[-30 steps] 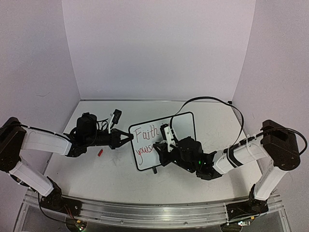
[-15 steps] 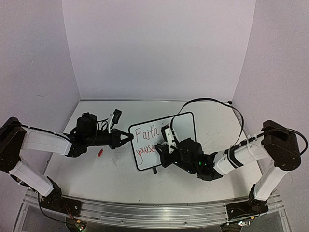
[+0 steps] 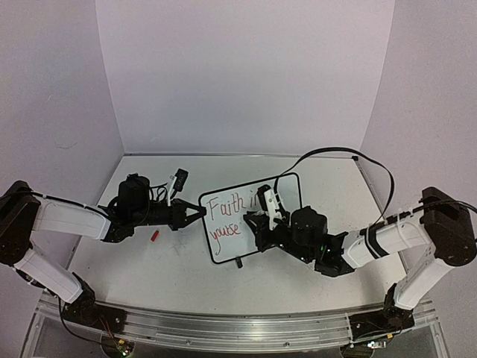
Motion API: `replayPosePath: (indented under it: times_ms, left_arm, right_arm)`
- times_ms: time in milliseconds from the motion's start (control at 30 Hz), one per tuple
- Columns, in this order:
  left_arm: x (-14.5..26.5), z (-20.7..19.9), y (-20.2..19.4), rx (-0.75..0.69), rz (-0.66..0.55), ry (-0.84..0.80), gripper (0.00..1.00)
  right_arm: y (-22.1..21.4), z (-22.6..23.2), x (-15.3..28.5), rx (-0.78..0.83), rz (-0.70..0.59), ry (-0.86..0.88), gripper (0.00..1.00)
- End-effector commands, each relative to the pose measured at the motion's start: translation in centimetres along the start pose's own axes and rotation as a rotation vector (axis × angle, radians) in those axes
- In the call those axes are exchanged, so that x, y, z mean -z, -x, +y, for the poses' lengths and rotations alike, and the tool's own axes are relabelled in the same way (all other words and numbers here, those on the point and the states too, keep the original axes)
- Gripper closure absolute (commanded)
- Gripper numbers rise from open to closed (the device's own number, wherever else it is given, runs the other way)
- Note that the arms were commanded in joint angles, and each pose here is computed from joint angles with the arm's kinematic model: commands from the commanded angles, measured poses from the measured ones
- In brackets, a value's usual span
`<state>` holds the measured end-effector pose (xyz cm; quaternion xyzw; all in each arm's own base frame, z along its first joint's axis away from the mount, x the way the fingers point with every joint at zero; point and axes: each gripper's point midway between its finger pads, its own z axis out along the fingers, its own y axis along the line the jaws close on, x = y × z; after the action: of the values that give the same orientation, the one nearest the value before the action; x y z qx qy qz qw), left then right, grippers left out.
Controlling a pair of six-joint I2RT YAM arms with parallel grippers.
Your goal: Write a sentence on the whiteboard
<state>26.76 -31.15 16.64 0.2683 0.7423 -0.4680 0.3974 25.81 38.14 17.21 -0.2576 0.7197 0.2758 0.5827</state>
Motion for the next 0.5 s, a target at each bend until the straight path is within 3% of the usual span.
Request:
replayPosePath:
  times_ms: [0, 467]
  left_arm:
    - [0.2, -0.3, 1.2, -0.05, -0.025, 0.005, 1.0]
    - [0.4, -0.4, 1.2, -0.057, -0.026, 0.007, 1.0]
  right_arm:
    - [2.2, 0.5, -1.2, 0.006, -0.065, 0.004, 1.0]
    - [1.4, -1.1, -1.9, 0.008, -0.046, -0.087, 1.0]
